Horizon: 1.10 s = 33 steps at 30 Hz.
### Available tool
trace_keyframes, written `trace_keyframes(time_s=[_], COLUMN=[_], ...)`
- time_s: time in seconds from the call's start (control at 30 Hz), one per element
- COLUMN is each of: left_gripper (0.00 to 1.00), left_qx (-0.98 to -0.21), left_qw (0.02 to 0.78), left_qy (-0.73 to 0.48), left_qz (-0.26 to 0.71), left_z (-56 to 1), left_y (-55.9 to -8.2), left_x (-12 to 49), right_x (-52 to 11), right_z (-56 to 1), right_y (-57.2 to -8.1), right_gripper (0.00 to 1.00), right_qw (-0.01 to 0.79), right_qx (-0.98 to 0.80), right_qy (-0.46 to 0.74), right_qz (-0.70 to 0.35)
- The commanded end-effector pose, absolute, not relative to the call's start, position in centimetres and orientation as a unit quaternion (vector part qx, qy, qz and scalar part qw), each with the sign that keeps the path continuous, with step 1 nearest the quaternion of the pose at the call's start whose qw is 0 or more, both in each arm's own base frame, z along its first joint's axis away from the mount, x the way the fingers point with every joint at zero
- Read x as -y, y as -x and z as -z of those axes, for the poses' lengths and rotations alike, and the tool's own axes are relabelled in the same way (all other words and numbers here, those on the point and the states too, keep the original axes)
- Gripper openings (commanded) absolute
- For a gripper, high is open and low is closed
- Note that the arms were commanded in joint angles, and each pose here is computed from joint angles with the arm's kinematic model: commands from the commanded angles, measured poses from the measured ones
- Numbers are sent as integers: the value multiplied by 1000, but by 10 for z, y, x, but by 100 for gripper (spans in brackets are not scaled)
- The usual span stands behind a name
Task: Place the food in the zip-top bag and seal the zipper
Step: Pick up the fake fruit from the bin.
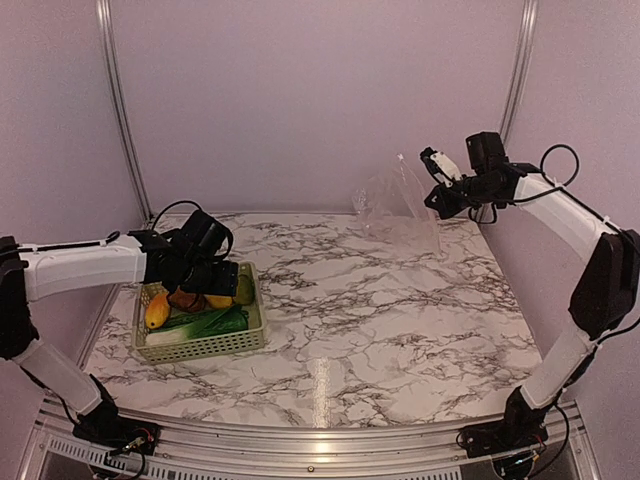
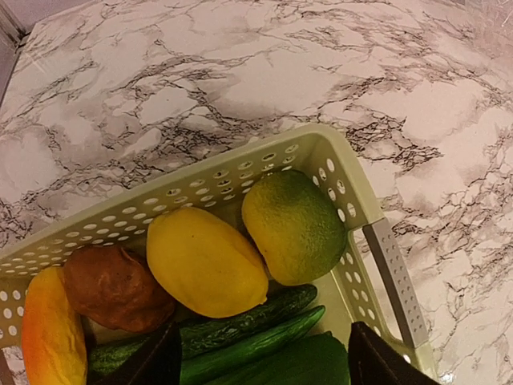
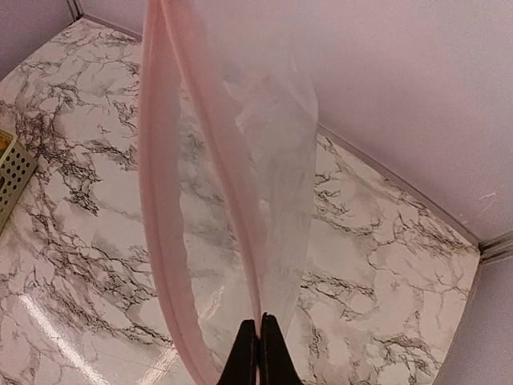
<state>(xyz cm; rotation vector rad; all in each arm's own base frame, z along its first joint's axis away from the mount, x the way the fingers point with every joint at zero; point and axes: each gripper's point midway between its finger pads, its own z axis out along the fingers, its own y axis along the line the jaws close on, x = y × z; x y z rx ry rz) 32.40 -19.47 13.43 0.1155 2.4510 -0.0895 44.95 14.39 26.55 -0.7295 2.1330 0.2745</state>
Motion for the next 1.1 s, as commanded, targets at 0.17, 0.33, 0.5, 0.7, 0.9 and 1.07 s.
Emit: trace_keyframes(time_s=[0.17,0.33,0.5,0.7,0.9,1.07], left_gripper=[68,64,59,56,61,47], left_qx=[-945,-951,-955,-957,-965,-966], left_qw=[320,304,294,284,255,253], left_qy=[-34,-40,-44,-43,-48,-47], left_qz=[55,27,22,30,26,28], left_z=[-105,-89,-75,-70,-56,-55], left_y=[-379,-392,-393,-390,-384,-385], left_x=[228,228,229,231,231,232], right_x=[-185,-197,-198,-198,-201,-200], right_z=[-237,-229,-226,-223,-221,-221], right_y=[-425,-419,-417,-415,-416,-418], right_gripper=[0,0,0,0,0,0], right_qw=[380,369,365,362,358,357], right_qx=[-852,-851,-851,-851,-851,-852], right_qy=[331,342,345,347,349,349], right_qz=[-139,-152,-154,-156,-163,-159])
